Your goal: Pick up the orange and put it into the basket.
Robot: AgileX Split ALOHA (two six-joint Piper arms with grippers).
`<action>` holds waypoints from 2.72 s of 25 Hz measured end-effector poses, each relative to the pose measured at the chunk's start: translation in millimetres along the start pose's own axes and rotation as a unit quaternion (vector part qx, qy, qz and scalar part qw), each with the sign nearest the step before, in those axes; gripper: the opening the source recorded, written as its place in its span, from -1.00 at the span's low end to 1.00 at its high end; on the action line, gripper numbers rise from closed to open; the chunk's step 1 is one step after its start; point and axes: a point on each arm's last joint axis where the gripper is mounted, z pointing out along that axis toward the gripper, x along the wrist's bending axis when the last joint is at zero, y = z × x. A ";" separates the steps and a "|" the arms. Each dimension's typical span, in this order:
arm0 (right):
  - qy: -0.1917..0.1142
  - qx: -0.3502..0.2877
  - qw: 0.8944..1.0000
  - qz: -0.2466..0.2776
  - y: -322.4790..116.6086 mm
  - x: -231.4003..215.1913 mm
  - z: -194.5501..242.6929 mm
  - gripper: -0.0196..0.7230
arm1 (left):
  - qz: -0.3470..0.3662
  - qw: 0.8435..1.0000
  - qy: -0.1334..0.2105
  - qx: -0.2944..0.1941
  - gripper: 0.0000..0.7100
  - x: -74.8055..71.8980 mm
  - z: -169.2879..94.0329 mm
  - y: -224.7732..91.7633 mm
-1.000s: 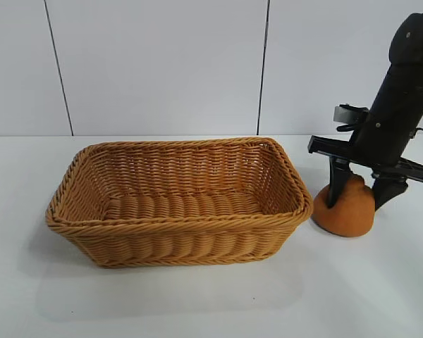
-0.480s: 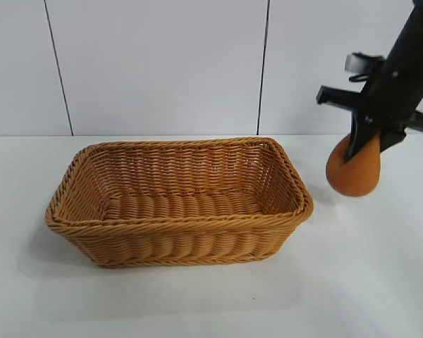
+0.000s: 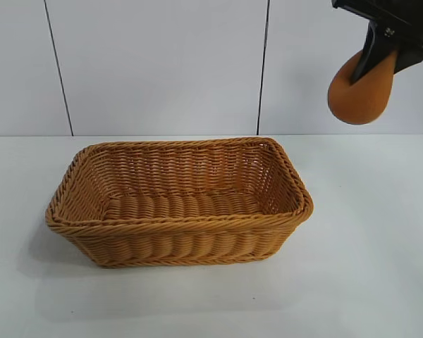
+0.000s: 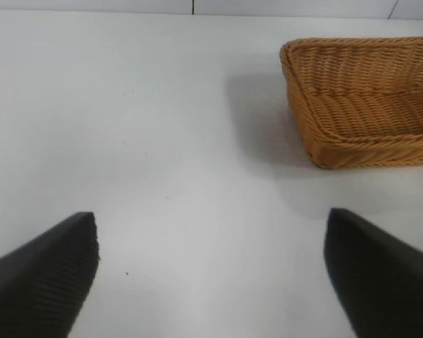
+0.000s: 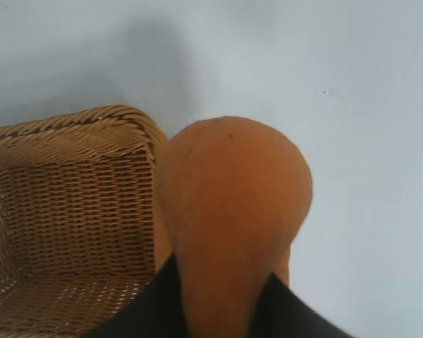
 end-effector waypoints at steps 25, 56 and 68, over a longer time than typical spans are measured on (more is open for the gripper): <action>0.048 0.058 0.988 -0.134 -68.0 136.0 164.7 -0.81 | 0.000 1.000 0.000 -0.001 0.75 0.0 0.0 0.3; -0.051 0.032 0.984 -0.170 20.0 141.0 62.1 0.83 | 0.000 1.000 0.000 -0.001 0.75 0.0 0.0 0.3; -0.120 0.004 0.992 -0.045 79.9 -7.0 37.3 0.83 | 0.000 1.000 0.000 -0.001 0.75 0.0 0.0 0.3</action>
